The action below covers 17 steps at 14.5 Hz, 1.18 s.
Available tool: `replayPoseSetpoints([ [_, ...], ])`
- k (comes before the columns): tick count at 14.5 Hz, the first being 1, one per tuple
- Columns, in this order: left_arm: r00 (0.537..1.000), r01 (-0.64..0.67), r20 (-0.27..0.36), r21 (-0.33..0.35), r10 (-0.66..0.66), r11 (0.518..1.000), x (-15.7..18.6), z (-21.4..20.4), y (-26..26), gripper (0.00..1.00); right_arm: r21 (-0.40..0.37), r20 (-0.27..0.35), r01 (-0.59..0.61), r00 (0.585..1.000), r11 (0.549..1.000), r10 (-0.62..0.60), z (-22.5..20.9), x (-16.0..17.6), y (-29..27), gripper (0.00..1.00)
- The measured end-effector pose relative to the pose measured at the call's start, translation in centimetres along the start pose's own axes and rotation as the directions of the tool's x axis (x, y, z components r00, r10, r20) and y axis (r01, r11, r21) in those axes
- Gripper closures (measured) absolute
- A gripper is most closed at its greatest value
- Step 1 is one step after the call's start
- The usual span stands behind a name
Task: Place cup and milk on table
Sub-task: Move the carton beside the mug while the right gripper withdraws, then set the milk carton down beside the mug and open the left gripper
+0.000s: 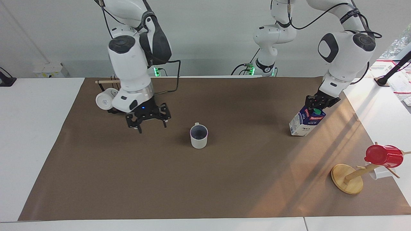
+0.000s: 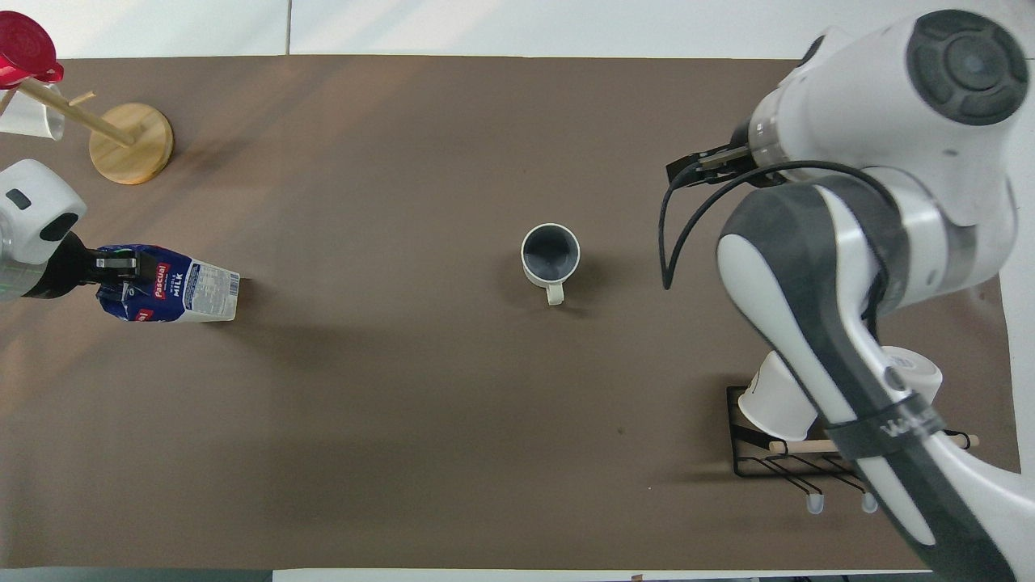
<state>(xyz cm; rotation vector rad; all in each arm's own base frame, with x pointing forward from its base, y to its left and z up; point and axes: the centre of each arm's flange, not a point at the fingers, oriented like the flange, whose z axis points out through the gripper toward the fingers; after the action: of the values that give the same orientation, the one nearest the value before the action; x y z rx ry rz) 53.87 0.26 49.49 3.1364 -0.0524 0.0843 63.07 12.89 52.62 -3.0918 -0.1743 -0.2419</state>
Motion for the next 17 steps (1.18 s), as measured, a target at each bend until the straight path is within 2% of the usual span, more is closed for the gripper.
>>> replayPoseSetpoints([
  [2,1.0,0.026,-0.007,-0.002,-0.026,1.0,0.5,-2.6,2.7,0.62,-0.015,0.046,-0.136,0.99,0.991,0.137,-1.3,-0.6,4.7,0.0],
  [5,0.996,0.084,-0.029,0.005,-0.084,0.996,0.3,-4.1,10.5,0.62,-0.042,0.129,-0.235,0.962,0.971,0.238,-1.6,-2.0,8.6,0.0],
  [7,0.992,0.118,-0.037,-0.003,-0.118,0.993,-0.6,-4.5,16.1,0.62,-0.055,0.147,-0.286,0.945,0.957,0.291,-1.8,-2.6,11.7,0.0],
  [10,0.982,0.181,-0.051,-0.017,-0.181,0.983,-1.9,-5.0,24.0,0.62,-0.061,0.118,-0.35,0.927,0.935,0.355,-4.9,-4.0,15.9,0.0],
  [13,0.974,0.218,-0.067,-0.006,-0.218,0.976,-2.8,-4.5,30.3,0.62,-0.112,0.132,-0.284,0.946,0.952,0.297,-9.3,-6.3,16.3,0.0],
  [17,0.969,0.238,-0.074,0.012,-0.237,0.971,-2.4,-2.3,36.1,0.62,-0.112,0.163,-0.228,0.956,0.967,0.244,-15.1,-7.4,13.3,0.0],
])
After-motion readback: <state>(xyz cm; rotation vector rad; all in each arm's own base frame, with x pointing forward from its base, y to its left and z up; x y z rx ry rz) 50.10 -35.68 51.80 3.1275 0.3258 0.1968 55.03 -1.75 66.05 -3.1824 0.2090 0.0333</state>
